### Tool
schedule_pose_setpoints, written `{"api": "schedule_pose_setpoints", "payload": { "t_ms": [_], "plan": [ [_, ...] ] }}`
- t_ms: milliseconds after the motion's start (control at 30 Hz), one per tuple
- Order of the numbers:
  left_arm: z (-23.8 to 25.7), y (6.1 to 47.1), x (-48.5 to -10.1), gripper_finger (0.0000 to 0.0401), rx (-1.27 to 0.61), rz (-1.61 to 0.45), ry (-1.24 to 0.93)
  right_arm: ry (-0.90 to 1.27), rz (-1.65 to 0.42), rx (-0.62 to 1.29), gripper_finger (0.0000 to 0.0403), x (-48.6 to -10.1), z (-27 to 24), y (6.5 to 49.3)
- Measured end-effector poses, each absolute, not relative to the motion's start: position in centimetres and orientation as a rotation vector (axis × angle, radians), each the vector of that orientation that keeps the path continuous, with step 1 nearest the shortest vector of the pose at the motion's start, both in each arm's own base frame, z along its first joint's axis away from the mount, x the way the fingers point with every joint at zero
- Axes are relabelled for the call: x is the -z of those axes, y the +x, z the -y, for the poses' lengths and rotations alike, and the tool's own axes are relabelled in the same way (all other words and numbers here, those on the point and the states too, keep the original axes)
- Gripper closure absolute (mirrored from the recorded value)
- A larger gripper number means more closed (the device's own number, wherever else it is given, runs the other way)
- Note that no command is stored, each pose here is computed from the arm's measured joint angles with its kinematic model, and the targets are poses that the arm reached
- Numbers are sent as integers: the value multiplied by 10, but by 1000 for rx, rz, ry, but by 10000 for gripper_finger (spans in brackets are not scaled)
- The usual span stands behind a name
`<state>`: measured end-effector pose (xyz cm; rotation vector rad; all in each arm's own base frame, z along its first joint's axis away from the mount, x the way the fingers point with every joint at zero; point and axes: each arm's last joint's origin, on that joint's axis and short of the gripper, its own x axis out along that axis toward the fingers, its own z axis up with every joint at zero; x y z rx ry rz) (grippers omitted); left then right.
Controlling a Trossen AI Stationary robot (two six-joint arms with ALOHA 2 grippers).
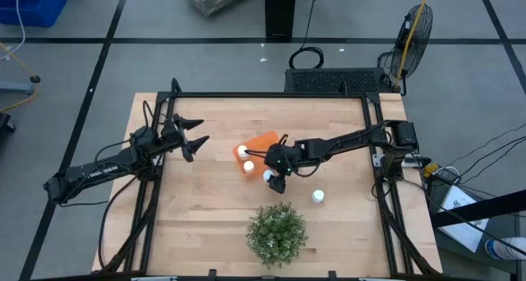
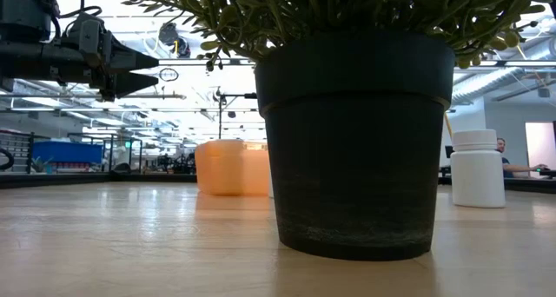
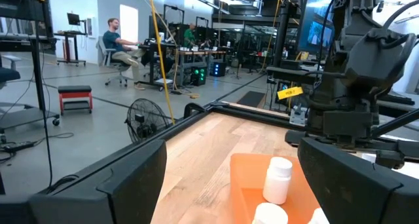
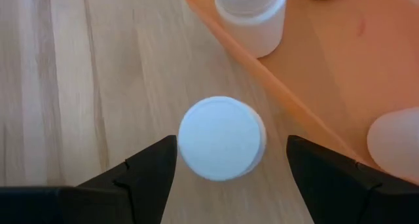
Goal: Pick and place pill bottles into a basket
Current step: Put the white pill bottle into the orange bin
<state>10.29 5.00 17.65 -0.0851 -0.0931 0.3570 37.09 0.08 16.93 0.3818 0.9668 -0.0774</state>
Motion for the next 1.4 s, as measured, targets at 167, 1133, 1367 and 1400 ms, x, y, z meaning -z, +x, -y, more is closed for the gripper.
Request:
{"api": "schedule_pose_setpoints", "payload": {
  "t_ms": [167, 1133, 1367, 1400],
  "plan": [
    [-50, 103, -177, 52, -357, 93, -85, 386, -943, 72, 125, -171, -1, 373],
    [-50, 103, -177, 52, -357, 94, -85, 370, -730, -109, 263, -208, -14, 377],
    [-50, 103, -177, 52, -357, 94, -85, 305, -580, -101, 263, -243, 6, 369],
    [-50, 103, -177, 52, -357, 93, -85, 298, -564, -90, 263, -247, 12, 368]
  ]
}}
